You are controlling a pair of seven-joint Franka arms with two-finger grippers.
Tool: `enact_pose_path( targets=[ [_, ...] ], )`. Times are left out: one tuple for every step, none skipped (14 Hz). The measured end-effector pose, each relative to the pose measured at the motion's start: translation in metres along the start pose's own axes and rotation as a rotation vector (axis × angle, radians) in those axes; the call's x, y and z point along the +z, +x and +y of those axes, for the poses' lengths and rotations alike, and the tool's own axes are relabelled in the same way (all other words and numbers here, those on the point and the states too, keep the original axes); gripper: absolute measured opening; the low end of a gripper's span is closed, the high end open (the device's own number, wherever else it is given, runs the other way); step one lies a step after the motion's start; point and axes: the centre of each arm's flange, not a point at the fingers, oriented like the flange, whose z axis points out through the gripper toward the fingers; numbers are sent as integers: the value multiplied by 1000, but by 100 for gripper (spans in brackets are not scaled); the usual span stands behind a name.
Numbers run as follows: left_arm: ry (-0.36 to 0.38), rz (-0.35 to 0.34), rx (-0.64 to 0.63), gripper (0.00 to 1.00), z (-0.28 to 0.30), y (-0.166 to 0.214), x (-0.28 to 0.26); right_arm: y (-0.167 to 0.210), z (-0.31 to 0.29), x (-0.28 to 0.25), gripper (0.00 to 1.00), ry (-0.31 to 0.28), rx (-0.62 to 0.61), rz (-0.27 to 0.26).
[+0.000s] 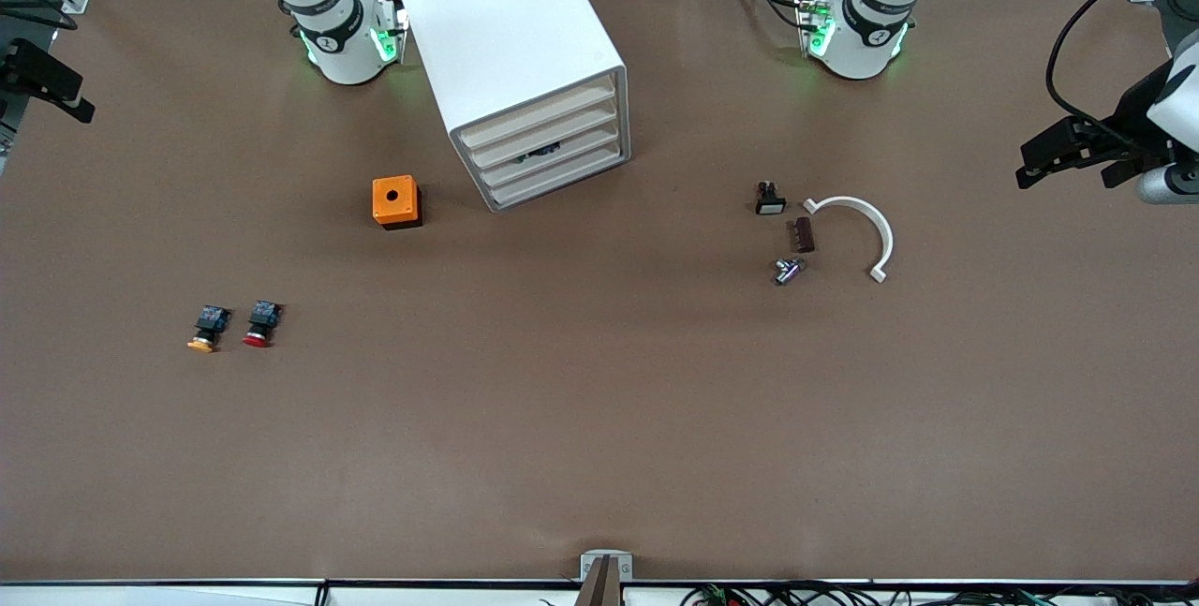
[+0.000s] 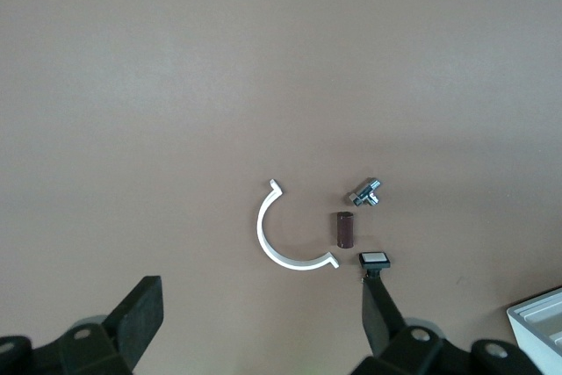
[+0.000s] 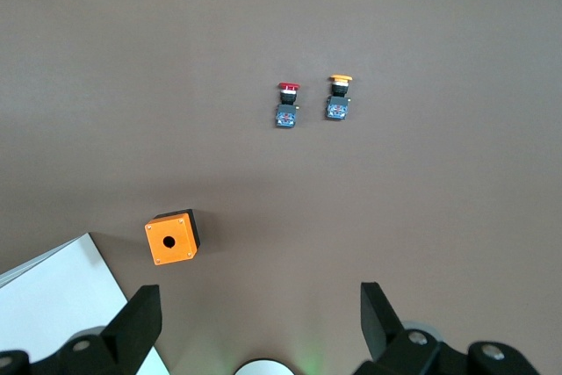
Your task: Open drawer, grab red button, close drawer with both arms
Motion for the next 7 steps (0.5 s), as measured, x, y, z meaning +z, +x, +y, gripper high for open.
enact_pose_path(
  targets=[
    [0, 1, 0, 100, 0, 0, 0, 0, 0, 0, 100, 0, 0, 0],
    [0, 3, 0, 100, 0, 0, 0, 0, 0, 0, 100, 0, 0, 0],
    [0, 6, 0, 100, 0, 1, -1, 0, 0, 0, 100, 0, 0, 0],
    [0, 8, 0, 100, 0, 1, -1, 0, 0, 0, 100, 0, 0, 0],
    [-1, 10, 0, 100, 0, 1, -1, 0, 0, 0, 100, 0, -1, 0],
    [-1, 10, 0, 100, 0, 1, -1, 0, 0, 0, 100, 0, -1, 0],
    [-1, 10, 0, 100, 0, 1, -1, 0, 0, 0, 100, 0, -1, 0]
  ],
)
